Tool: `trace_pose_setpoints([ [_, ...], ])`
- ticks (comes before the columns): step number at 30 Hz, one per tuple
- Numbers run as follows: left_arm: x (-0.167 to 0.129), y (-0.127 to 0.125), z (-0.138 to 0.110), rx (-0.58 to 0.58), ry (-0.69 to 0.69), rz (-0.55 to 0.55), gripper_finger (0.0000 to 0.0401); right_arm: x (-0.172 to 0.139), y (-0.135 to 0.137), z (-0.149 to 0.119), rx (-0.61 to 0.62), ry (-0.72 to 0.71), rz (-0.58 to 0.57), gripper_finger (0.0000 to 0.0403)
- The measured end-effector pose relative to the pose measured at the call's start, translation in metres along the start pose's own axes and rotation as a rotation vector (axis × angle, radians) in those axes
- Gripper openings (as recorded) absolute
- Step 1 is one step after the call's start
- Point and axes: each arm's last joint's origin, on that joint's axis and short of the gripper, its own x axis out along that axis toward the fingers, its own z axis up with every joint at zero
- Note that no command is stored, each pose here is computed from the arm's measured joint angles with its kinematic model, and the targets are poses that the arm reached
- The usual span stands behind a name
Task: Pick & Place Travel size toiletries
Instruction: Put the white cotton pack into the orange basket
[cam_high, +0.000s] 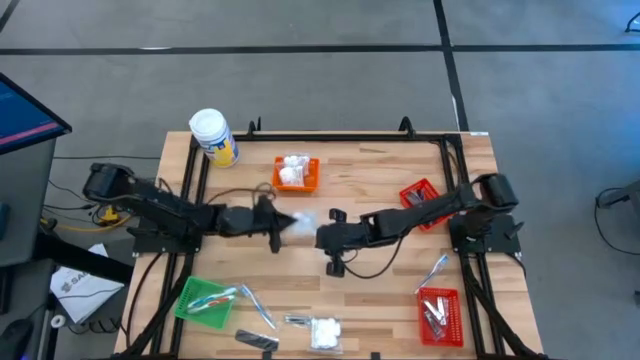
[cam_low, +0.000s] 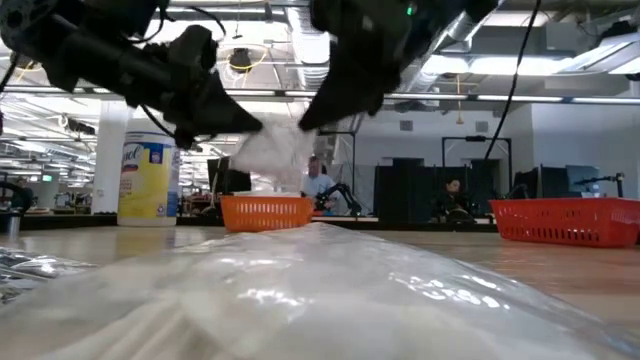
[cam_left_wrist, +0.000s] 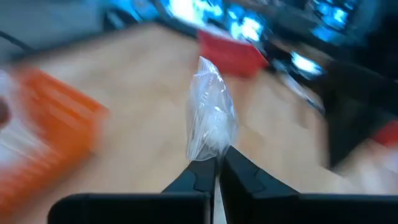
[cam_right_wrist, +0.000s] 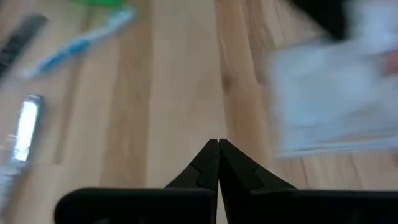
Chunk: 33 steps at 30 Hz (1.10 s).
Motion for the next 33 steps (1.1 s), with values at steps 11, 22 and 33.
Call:
trace_pose_setpoints([
  [11,-0.005,0.079,0.025,-0.019,-0.127,0.325,0.0001,-0.002,0.008,0.001,-0.071,-0.025,0.019,0.0000],
  [22,0.015,0.120,0.025,0.010,-0.107,0.201,0.0001,0.003,0.009,-0.005,-0.109,-0.270,0.169,0.0000],
  [33,0.027,0.136,0.008,0.006,-0.055,0.262,0.0002,0.004,-0.001,-0.018,-0.106,-0.388,0.243,0.0000],
])
